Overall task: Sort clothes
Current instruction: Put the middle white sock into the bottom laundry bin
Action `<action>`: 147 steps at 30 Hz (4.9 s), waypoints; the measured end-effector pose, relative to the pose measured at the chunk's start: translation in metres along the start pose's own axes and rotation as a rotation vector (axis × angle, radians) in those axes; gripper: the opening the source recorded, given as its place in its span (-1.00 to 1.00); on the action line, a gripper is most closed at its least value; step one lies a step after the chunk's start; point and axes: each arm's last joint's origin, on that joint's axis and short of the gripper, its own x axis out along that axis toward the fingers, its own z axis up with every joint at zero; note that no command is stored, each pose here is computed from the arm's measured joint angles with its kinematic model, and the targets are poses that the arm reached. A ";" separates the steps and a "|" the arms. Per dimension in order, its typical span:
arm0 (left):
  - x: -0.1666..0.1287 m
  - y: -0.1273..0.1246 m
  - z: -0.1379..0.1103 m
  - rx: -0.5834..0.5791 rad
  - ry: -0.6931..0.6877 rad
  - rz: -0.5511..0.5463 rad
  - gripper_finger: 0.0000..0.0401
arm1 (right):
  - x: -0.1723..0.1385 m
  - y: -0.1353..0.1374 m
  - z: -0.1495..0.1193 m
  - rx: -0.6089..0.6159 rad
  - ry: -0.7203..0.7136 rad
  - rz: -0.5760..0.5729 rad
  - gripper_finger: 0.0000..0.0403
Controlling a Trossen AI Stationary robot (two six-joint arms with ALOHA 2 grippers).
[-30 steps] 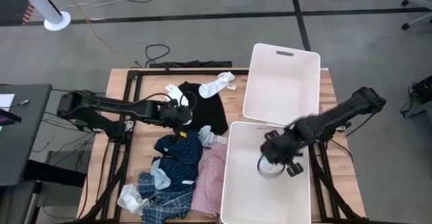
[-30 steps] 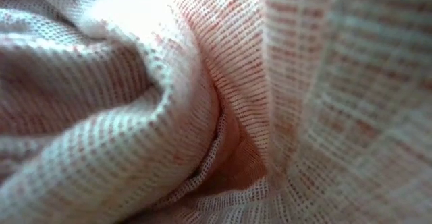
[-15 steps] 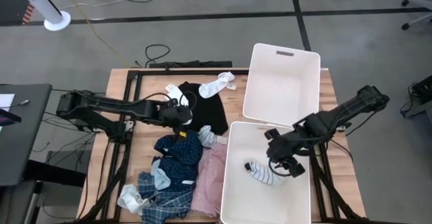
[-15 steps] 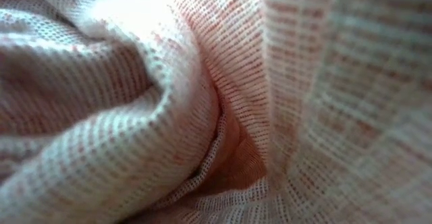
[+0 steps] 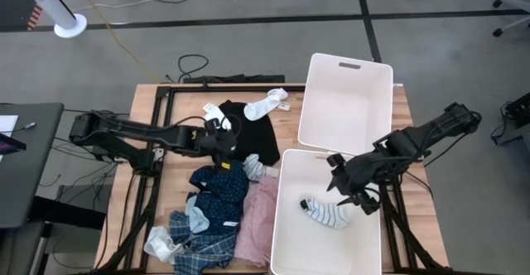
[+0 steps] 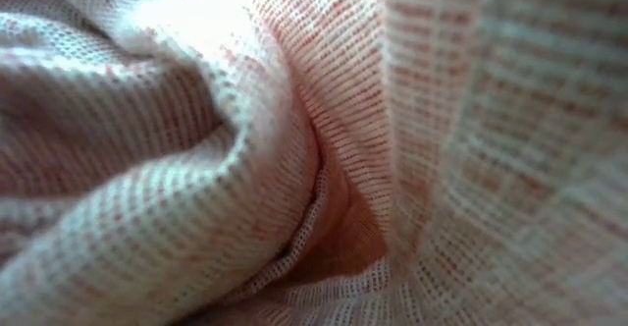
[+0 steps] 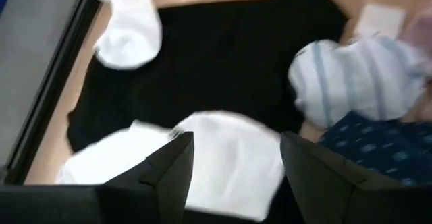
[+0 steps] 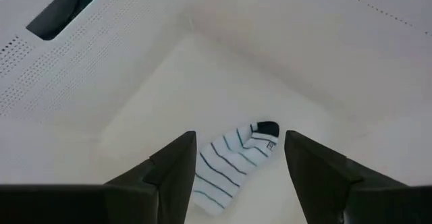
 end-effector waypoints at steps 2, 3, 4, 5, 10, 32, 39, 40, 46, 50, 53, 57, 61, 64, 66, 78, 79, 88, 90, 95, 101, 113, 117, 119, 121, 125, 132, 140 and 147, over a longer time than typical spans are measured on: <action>-0.002 -0.004 0.002 0.006 -0.028 -0.013 0.15 | -0.004 0.000 0.002 -0.016 -0.025 -0.001 0.19; -0.002 -0.005 0.002 0.009 -0.033 -0.010 0.18 | -0.007 0.001 0.002 -0.019 -0.037 -0.001 0.19; -0.002 -0.006 0.002 0.012 -0.033 0.000 0.21 | -0.009 0.001 0.002 -0.022 -0.047 -0.001 0.19; 0.000 -0.007 0.002 0.014 -0.025 0.006 0.24 | -0.009 0.001 0.002 -0.023 -0.050 -0.001 0.19; 0.021 -0.017 -0.002 0.023 0.044 0.037 0.31 | -0.009 0.001 0.003 -0.024 -0.057 -0.002 0.19; -0.006 -0.010 0.006 0.022 -0.110 0.188 -0.97 | -0.010 0.000 0.007 -0.061 -0.097 -0.025 0.19; -0.062 0.012 0.022 -0.044 -0.408 0.016 -0.98 | -0.014 -0.011 0.018 -0.157 -0.203 -0.156 0.19; -0.069 0.015 0.024 -0.054 -0.454 -0.013 -0.99 | -0.015 -0.013 0.021 -0.171 -0.235 -0.177 0.19; -0.101 0.025 0.037 -0.065 -0.629 -0.123 -0.99 | -0.022 -0.030 0.037 -0.241 -0.382 -0.299 0.19; -0.116 0.025 0.051 -0.022 -0.687 -0.122 -0.99 | -0.024 -0.046 0.046 -0.246 -0.457 -0.365 0.19; -0.122 0.023 0.062 0.018 -0.710 -0.115 -0.99 | -0.018 -0.057 0.051 -0.245 -0.479 -0.396 0.19; -0.128 0.021 0.079 0.057 -0.737 -0.106 -0.99 | -0.006 -0.072 0.059 -0.227 -0.503 -0.432 0.19; -0.131 0.015 0.094 0.100 -0.762 -0.141 -0.99 | 0.004 -0.089 0.065 -0.209 -0.533 -0.476 0.19; -0.133 0.010 0.105 0.132 -0.773 -0.144 -0.99 | 0.009 -0.100 0.068 -0.190 -0.548 -0.510 0.19; -0.133 0.005 0.111 0.156 -0.777 -0.146 -0.99 | 0.011 -0.107 0.068 -0.178 -0.546 -0.535 0.19; -0.135 -0.016 0.128 0.245 -0.778 -0.181 -0.99 | 0.017 -0.130 0.065 -0.128 -0.522 -0.594 0.19; -0.135 -0.016 0.127 0.250 -0.770 -0.183 -0.99 | 0.017 -0.131 0.064 -0.125 -0.515 -0.595 0.19; -0.136 -0.017 0.120 0.249 -0.714 -0.194 -0.99 | 0.000 -0.127 0.061 -0.146 -0.524 -0.631 0.19; -0.136 -0.017 0.120 0.255 -0.717 -0.207 -0.99 | 0.001 -0.127 0.060 -0.150 -0.516 -0.620 0.19; -0.136 -0.018 0.121 0.262 -0.721 -0.208 -0.99 | 0.011 -0.127 0.061 -0.181 -0.515 -0.501 0.19; -0.137 -0.018 0.122 0.274 -0.743 -0.234 -0.99 | 0.014 -0.126 0.062 -0.183 -0.539 -0.430 0.19; -0.131 -0.025 0.126 0.283 -0.759 -0.284 -0.99 | 0.029 -0.133 0.067 -0.179 -0.546 -0.450 0.19; -0.127 -0.028 0.128 0.288 -0.766 -0.283 -0.99 | 0.040 -0.132 0.069 -0.197 -0.541 -0.416 0.19; -0.126 -0.029 0.128 0.296 -0.764 -0.298 -0.99 | 0.046 -0.132 0.069 -0.210 -0.526 -0.408 0.17; -0.126 -0.028 0.128 0.293 -0.768 -0.298 -0.99 | 0.051 -0.133 0.070 -0.221 -0.522 -0.405 0.11; -0.126 -0.028 0.128 0.294 -0.764 -0.299 -0.99 | 0.052 -0.133 0.071 -0.240 -0.529 -0.405 -0.18; -0.124 -0.028 0.125 0.306 -0.725 -0.304 -0.99 | 0.049 -0.132 0.070 -0.270 -0.529 -0.408 -0.93; -0.122 -0.029 0.122 0.301 -0.693 -0.307 -0.98 | 0.034 -0.126 0.065 -0.257 -0.492 -0.421 -0.99; -0.121 -0.028 0.122 0.288 -0.674 -0.262 -0.82 | 0.002 -0.113 0.058 -0.248 -0.504 -0.470 -0.99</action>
